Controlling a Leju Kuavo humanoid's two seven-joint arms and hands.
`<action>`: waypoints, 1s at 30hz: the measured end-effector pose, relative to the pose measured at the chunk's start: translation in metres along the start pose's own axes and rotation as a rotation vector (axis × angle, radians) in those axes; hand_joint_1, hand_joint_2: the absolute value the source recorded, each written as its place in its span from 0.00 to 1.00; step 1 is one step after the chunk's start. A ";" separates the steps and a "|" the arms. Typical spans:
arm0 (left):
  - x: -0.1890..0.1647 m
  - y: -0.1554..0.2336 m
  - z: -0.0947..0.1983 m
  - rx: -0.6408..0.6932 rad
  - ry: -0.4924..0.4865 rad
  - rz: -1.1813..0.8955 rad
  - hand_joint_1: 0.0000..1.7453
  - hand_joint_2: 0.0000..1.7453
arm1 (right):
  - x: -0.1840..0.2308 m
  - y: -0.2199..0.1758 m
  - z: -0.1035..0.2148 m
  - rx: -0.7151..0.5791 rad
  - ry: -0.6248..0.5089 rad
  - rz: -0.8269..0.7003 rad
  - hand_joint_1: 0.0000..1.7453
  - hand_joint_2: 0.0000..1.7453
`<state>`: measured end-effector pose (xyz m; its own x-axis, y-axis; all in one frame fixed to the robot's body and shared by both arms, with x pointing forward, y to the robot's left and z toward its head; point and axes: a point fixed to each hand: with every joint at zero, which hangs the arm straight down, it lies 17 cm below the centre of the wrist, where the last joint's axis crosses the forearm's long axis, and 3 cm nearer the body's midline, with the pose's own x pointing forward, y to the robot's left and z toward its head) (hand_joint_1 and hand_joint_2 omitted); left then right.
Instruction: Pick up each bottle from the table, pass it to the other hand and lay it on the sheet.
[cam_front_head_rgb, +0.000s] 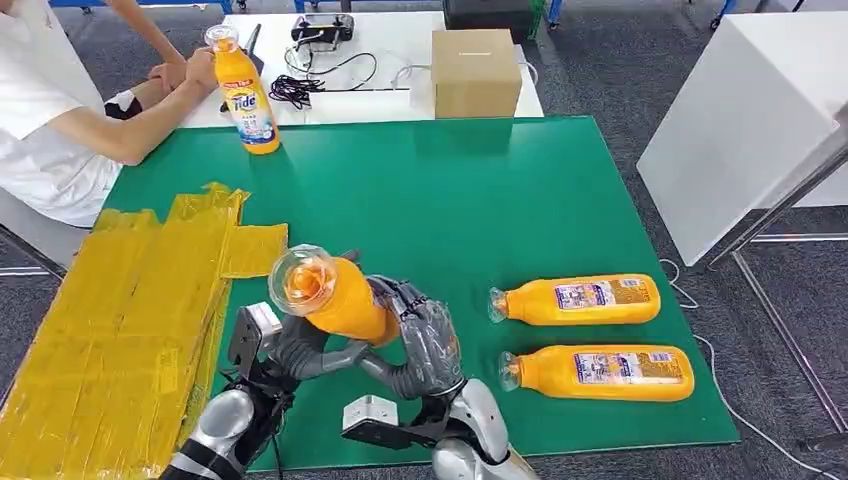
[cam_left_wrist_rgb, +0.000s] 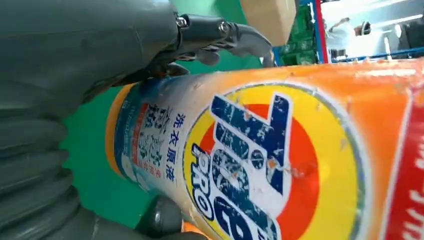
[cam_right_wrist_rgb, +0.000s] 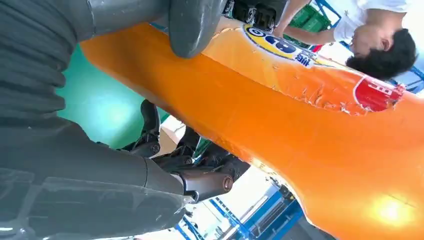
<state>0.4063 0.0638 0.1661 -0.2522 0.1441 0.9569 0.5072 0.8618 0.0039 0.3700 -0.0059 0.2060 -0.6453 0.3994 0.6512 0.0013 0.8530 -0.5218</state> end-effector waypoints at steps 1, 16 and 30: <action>-0.001 0.000 0.000 -0.001 0.002 0.000 0.00 1.00 | 0.000 0.000 0.000 0.000 0.002 0.000 1.00 1.00; -0.005 0.000 0.003 0.000 0.013 0.001 0.00 1.00 | -0.002 0.001 0.002 0.002 0.011 -0.002 1.00 1.00; -0.002 0.019 0.008 0.099 0.003 0.042 0.00 1.00 | -0.010 0.010 0.000 0.036 0.052 0.004 1.00 1.00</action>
<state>0.4099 0.0839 0.1615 -0.2300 0.1796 0.9565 0.4334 0.8989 -0.0646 0.3768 -0.0014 0.1944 -0.6048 0.4206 0.6763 -0.0245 0.8390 -0.5436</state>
